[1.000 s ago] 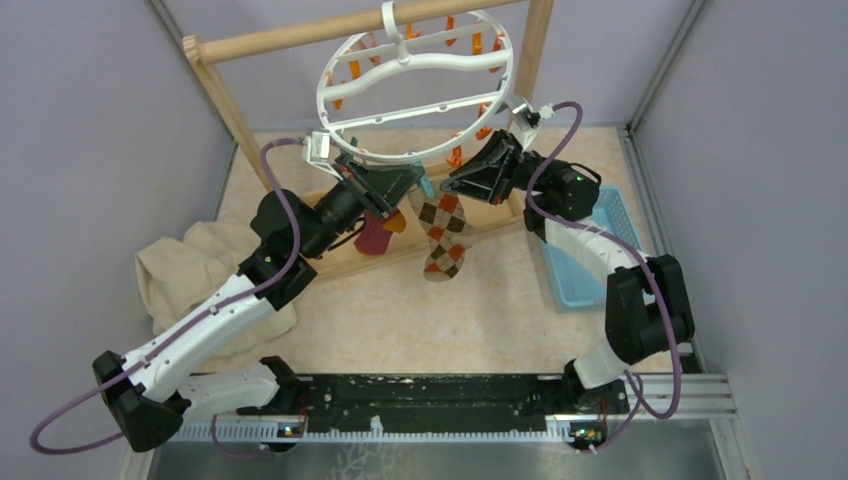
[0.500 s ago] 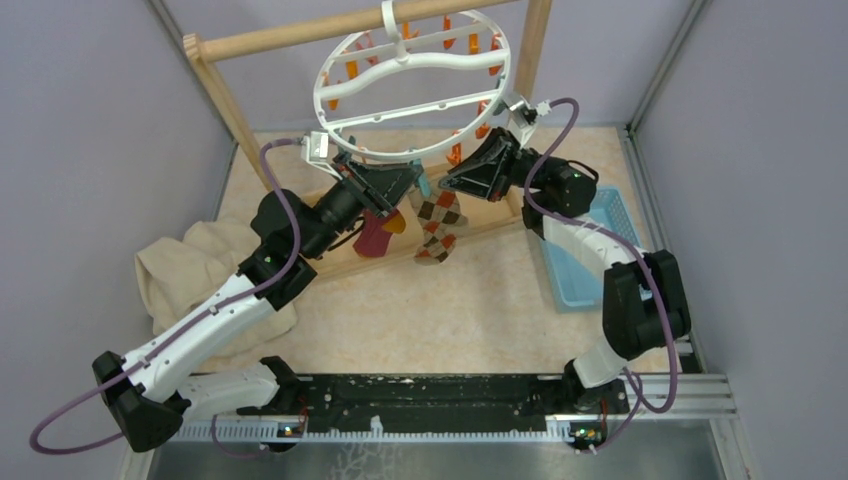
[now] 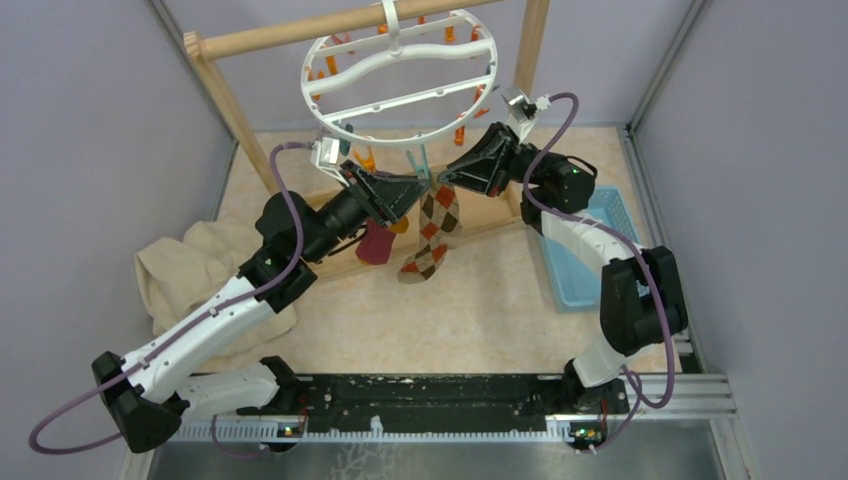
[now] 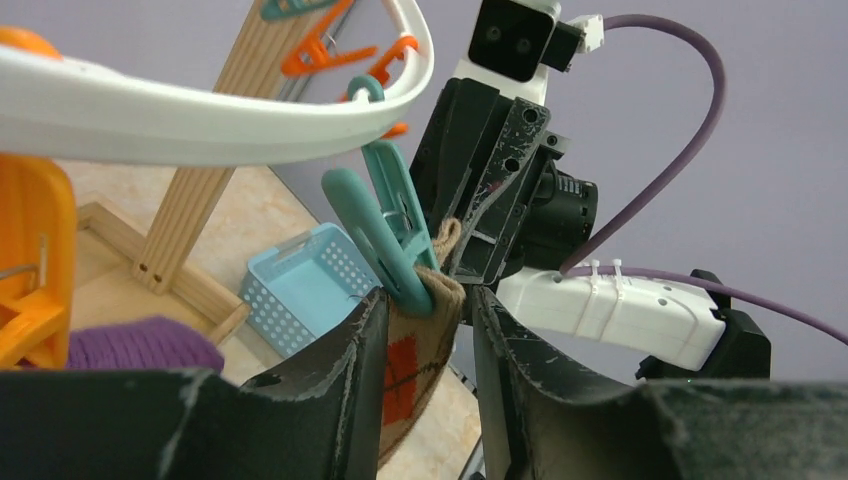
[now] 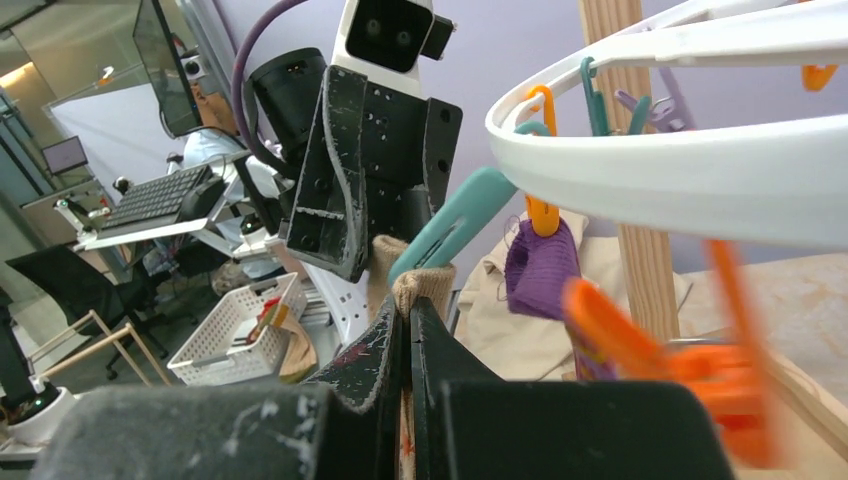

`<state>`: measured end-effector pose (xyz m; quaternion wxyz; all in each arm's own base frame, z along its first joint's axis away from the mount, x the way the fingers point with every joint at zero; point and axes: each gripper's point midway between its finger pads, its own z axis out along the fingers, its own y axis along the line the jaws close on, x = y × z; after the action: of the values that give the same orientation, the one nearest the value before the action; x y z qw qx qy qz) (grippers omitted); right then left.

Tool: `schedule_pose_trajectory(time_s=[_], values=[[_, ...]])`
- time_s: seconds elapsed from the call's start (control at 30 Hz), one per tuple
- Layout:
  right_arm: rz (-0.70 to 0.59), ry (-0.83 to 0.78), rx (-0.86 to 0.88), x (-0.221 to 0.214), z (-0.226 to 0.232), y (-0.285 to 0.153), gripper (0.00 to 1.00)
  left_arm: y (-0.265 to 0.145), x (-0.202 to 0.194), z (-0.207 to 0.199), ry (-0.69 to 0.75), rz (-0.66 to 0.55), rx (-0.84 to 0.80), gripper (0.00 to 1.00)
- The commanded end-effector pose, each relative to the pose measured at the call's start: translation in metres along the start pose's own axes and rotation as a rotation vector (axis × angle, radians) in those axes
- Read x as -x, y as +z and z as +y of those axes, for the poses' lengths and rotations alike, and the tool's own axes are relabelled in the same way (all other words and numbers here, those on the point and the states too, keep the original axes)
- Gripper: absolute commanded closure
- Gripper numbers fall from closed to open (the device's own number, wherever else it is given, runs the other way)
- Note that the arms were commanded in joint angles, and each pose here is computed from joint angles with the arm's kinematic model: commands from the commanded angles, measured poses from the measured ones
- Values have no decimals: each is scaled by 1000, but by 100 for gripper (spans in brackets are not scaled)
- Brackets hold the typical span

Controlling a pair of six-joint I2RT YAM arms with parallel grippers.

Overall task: Clip the socks to the hanger
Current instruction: Clamp the sock onto the hanger, then move the clothesline to the center of the board.

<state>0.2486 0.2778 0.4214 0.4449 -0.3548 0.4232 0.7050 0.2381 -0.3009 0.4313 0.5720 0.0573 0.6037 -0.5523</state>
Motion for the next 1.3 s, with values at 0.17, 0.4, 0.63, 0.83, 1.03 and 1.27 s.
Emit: schedule_pose_trajectory(time_s=[0.17, 0.4, 0.63, 0.83, 1.03, 1.27], values=[[-56, -180, 80, 21, 23, 5, 96, -7, -5, -10, 4, 34, -42, 48], [-105, -175, 47, 22, 11, 1, 36, -13, 2, -4, 28, 13, 0, 24], [-247, -91, -136, 22, -30, -36, 30, -44, 19, 26, 86, -64, 184, 9], [-261, -67, -235, 8, -44, -56, 30, -74, 33, 50, 149, -118, 330, 5], [-142, -89, -504, -15, -78, -75, 29, -95, 17, 76, 173, -78, 430, 5], [19, -172, -950, -34, -110, -133, 30, -101, -29, 98, 152, 58, 453, 5]])
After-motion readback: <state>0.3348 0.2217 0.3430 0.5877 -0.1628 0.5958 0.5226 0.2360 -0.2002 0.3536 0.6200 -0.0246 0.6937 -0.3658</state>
